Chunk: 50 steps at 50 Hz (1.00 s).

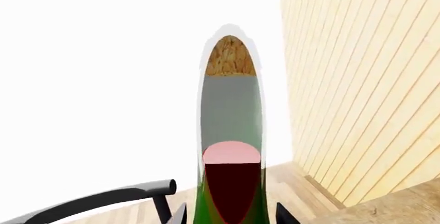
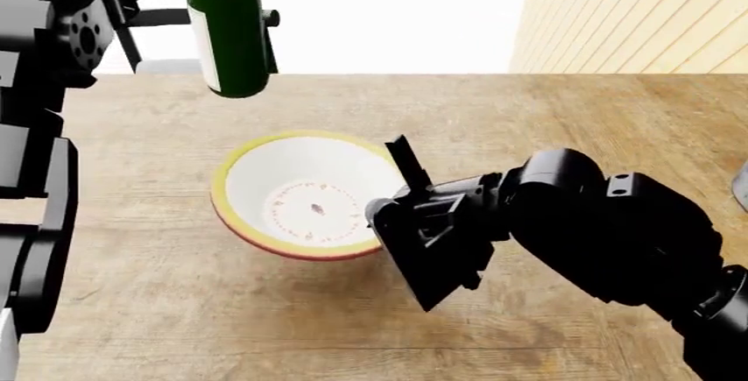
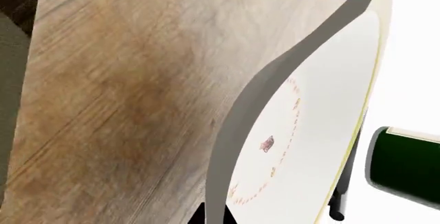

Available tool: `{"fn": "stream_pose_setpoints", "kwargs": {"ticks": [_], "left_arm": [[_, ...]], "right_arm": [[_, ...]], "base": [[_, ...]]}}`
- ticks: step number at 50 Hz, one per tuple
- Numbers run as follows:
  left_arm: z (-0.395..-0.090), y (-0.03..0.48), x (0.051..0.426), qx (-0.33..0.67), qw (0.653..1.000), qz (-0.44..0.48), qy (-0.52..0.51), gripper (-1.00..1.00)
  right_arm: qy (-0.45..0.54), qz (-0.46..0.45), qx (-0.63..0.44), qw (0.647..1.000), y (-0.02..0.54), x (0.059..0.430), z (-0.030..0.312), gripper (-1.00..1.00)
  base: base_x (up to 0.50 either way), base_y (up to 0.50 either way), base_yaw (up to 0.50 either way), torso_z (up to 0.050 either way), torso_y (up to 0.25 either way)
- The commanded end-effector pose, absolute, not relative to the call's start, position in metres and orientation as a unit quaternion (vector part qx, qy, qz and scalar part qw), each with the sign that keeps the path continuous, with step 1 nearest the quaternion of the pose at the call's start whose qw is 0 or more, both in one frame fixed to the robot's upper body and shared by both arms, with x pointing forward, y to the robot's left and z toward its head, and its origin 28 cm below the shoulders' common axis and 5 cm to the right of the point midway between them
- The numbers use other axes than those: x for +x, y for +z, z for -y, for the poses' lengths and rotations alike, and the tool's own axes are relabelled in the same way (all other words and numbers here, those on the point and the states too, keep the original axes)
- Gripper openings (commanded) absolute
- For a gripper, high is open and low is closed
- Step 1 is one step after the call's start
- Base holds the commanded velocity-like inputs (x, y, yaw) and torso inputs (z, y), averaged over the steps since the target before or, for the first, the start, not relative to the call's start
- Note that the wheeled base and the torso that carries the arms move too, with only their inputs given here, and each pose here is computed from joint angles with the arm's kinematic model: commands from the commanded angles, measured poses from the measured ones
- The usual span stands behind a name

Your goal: Pick the bowl and bottle and place them in the sink. Then turn on the water.

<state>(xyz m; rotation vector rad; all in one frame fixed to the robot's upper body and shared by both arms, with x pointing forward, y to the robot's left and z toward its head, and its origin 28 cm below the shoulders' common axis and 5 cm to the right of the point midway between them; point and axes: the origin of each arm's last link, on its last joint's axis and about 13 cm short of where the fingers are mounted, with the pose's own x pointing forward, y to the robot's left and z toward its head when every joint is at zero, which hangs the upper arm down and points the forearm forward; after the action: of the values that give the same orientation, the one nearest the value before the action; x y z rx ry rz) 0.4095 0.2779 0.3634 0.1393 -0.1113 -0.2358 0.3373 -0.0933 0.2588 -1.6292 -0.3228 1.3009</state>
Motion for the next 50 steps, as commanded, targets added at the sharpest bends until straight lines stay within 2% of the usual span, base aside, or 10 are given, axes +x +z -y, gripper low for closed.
{"fn": "stream_pose_setpoints", "kwargs": {"ticks": [1,7,24,50], "left_arm": [[-0.29,0.378,0.404,0.076,0.99,0.083,-0.089,-1.0],[-0.297,0.382,0.4,0.078,0.99,0.088,-0.075,-1.0],[-0.311,0.364,0.385,0.07,0.993,0.067,-0.067,-1.0],[-0.328,0.351,0.335,0.064,0.993,0.06,-0.077,-1.0]], "right_arm": [[0.507,0.109,-0.69,0.505,0.276,0.331,0.108,-1.0],[0.5,0.081,-0.698,0.507,0.277,0.329,0.115,-1.0],[0.395,0.062,-0.708,0.582,0.311,0.343,0.118,-1.0],[0.361,0.057,-0.727,0.581,0.327,0.315,0.137,-1.0]], "base": [[0.0,0.0,0.0,0.0,0.0],[0.0,0.0,0.0,0.0,0.002],[0.0,0.0,0.0,0.001,0.001],[0.0,0.0,0.0,0.0,0.001]]}}
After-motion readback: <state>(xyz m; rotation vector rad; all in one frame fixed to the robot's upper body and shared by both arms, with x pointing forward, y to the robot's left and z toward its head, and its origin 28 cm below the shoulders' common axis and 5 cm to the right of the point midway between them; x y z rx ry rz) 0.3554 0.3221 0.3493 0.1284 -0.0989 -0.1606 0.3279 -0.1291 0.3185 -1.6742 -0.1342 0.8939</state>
